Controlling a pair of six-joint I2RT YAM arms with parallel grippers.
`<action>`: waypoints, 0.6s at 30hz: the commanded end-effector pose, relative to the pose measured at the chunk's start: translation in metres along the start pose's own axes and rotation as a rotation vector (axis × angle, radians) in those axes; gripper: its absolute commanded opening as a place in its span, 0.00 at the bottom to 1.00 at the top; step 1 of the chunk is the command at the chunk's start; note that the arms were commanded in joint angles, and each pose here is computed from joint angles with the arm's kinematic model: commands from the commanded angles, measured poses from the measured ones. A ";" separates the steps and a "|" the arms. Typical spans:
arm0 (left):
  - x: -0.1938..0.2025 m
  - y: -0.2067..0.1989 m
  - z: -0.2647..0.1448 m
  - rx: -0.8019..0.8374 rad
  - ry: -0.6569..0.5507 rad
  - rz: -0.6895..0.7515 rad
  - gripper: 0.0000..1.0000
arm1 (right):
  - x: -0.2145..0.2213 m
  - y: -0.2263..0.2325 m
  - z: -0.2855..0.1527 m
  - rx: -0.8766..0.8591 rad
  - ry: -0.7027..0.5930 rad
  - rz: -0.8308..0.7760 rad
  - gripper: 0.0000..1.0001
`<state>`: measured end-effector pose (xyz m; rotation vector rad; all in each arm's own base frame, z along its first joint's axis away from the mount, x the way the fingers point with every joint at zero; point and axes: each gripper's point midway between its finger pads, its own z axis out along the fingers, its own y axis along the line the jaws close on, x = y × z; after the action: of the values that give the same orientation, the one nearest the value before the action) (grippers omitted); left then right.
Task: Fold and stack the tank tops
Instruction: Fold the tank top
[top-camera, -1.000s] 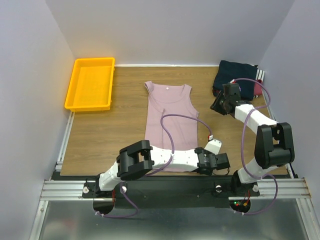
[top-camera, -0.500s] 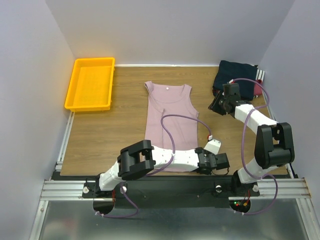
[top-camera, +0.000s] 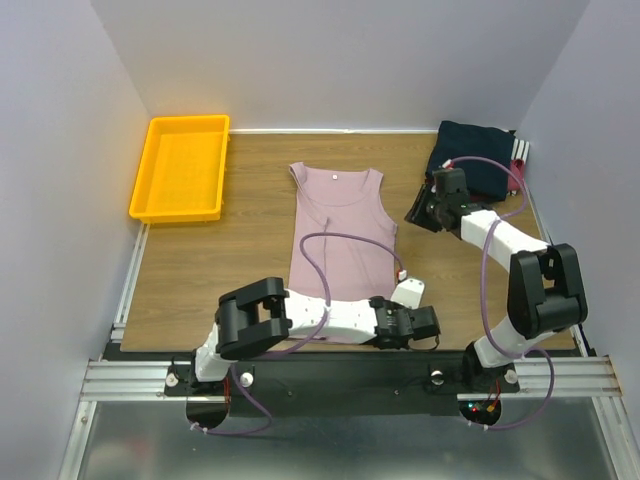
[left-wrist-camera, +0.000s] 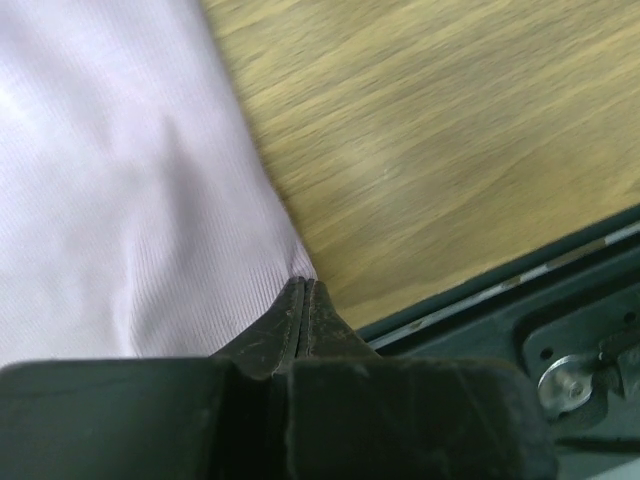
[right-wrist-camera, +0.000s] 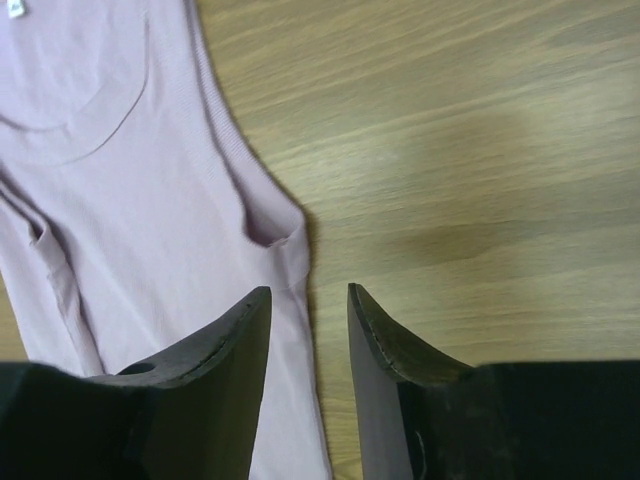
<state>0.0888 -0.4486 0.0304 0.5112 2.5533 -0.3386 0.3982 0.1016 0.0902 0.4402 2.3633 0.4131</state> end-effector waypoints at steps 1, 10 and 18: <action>-0.026 -0.002 -0.035 0.096 -0.083 -0.103 0.00 | 0.004 0.019 0.006 -0.052 -0.027 -0.062 0.44; -0.031 0.007 -0.048 0.220 -0.106 -0.216 0.00 | 0.017 0.033 0.021 -0.070 -0.013 -0.091 0.51; -0.032 0.006 -0.048 0.232 -0.104 -0.223 0.00 | 0.026 0.027 0.036 -0.030 0.008 -0.091 0.44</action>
<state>0.0946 -0.4324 0.0696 0.3143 2.5191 -0.6632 0.3925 0.1372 0.0456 0.3376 2.4489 0.4025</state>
